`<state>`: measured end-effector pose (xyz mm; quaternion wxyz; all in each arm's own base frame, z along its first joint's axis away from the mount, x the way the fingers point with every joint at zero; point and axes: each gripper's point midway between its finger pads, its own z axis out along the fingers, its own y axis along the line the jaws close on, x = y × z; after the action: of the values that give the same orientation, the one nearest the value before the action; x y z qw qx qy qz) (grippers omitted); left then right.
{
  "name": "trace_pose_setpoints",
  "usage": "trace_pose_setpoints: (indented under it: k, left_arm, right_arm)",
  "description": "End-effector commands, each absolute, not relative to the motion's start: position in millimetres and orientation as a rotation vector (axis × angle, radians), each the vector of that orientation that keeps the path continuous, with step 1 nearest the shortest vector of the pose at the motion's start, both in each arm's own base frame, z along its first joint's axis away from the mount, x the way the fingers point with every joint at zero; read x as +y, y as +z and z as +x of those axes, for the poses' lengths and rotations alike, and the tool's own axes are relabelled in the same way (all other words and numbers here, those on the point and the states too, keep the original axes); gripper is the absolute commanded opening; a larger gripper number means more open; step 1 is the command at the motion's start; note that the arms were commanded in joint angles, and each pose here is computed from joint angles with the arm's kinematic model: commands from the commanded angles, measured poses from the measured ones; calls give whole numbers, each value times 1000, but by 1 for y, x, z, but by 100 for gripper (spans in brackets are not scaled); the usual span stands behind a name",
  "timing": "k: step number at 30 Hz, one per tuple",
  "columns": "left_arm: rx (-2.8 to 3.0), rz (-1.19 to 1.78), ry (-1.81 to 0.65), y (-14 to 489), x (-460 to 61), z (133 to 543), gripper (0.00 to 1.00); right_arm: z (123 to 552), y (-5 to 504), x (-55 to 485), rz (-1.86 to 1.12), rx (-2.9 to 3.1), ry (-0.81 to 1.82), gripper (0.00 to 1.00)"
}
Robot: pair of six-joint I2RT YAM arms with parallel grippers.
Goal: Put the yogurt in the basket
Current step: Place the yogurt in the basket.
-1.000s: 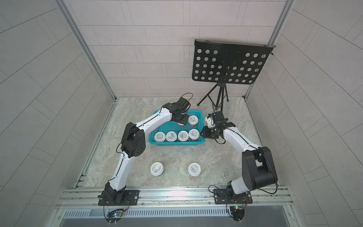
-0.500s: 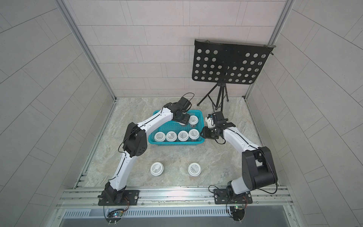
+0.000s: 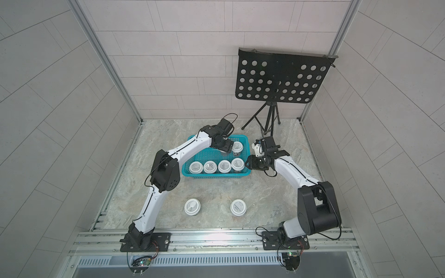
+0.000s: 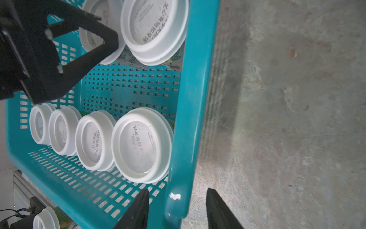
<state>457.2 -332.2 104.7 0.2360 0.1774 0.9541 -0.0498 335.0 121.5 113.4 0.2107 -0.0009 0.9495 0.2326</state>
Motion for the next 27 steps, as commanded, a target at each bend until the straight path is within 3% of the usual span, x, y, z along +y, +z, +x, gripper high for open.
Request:
trace_pose_setpoints:
  k: [1, 12, 27]
  left_arm:
    - [2545, 477, -195, 165, -327, 450, 85]
    - [2423, 400, -243, 243, -283, 407, 85]
    - [2323, 120, -175, 256, -151, 319, 88]
  right_arm:
    - [333, 127, 114, -20, 2620, 581, 55]
    - [306, 144, 101, -70, 2626, 466, 62]
    - [230, 143, 126, -209, 2677, 386, 68]
